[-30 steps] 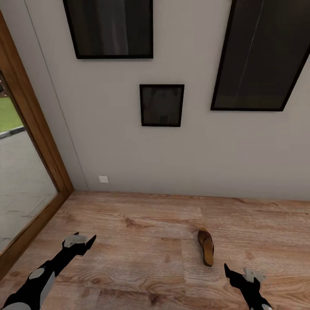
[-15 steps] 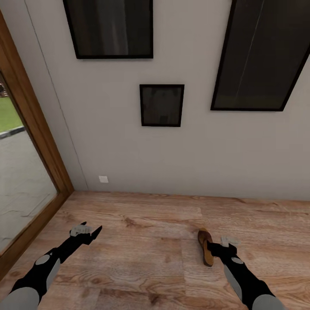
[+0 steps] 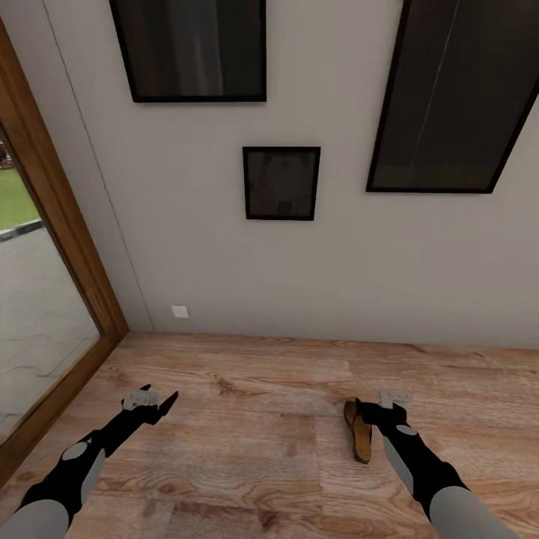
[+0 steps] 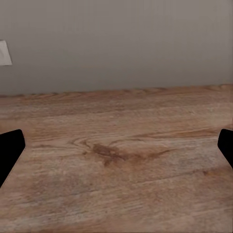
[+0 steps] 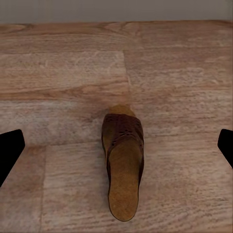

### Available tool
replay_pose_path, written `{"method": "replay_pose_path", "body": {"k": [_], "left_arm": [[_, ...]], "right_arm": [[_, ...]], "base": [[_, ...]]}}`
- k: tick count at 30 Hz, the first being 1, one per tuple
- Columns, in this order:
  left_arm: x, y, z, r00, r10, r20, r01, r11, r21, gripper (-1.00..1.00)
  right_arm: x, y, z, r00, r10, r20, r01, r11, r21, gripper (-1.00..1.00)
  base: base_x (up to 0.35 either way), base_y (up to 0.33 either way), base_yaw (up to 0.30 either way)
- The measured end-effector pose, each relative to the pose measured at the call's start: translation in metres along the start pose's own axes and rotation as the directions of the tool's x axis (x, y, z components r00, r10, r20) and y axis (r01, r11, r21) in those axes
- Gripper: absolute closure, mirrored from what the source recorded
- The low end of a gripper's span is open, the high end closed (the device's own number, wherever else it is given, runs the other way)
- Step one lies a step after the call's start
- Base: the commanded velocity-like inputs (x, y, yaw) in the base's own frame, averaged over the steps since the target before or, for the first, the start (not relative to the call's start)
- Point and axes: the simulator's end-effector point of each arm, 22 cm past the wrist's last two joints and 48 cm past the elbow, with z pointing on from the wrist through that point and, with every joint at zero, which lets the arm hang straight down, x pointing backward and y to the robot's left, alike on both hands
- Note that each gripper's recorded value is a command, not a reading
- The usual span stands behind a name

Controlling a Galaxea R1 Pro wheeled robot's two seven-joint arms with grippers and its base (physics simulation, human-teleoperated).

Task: Pick up the two gym shoes and the two sandals from the corridor floor and place them onto the hallstand (shoe rack) in the corridor, making sure they are on the rack and not on the floor. Arrange them so the two gym shoes are next to each other and the two sandals are next to each other.

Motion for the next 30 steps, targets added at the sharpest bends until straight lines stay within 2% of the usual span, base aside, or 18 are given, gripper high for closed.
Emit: {"method": "replay_pose_path", "body": {"k": [6,17,18,19,21,22,26,30], "left_arm": [[0.002,0.005,0.0,1.0,0.008,0.01,-0.008,1.0,-0.007,-1.0],[0.025,0.007,0.005,1.0,-0.004,-0.022,0.003,1.0,-0.009,-1.0],[0.023,0.007,0.006,1.0,0.001,-0.017,-0.001,1.0,-0.01,-1.0],[0.003,0.012,0.009,0.999,0.029,0.02,-0.028,0.999,-0.017,-1.0],[-0.007,0.014,0.013,0.998,0.047,0.036,-0.046,0.999,-0.02,-1.0],[-0.027,0.016,0.017,0.995,0.072,0.067,-0.071,0.997,-0.024,-1.0],[-0.036,0.022,0.023,0.997,0.066,0.044,-0.065,0.998,-0.028,-1.0],[-0.029,0.026,0.025,0.998,0.058,0.017,-0.057,0.998,-0.033,-1.0]], "right_arm": [[0.004,-0.006,0.003,1.0,-0.002,0.005,0.002,1.0,0.006,-1.0],[0.032,-0.009,0.014,0.999,-0.007,-0.042,0.007,1.0,0.015,-1.0],[0.034,-0.009,0.015,0.999,-0.007,-0.046,0.008,1.0,0.016,-1.0],[0.038,-0.01,0.016,0.999,-0.007,-0.052,0.008,1.0,0.018,-1.0],[0.044,-0.01,0.018,0.998,-0.009,-0.063,0.01,1.0,0.02,-1.0],[0.048,-0.011,0.019,0.998,-0.01,-0.069,0.012,1.0,0.021,-1.0],[0.061,-0.012,0.023,0.996,-0.014,-0.092,0.016,1.0,0.024,-1.0],[0.075,-0.012,0.027,0.993,-0.017,-0.114,0.02,0.999,0.026,-1.0]], "base": [[0.0,0.0,0.0],[0.0,0.0,0.0],[0.0,0.0,0.0],[0.0,0.0,0.0],[0.0,0.0,0.0],[0.0,0.0,0.0],[0.0,0.0,0.0],[0.0,0.0,0.0]]}}
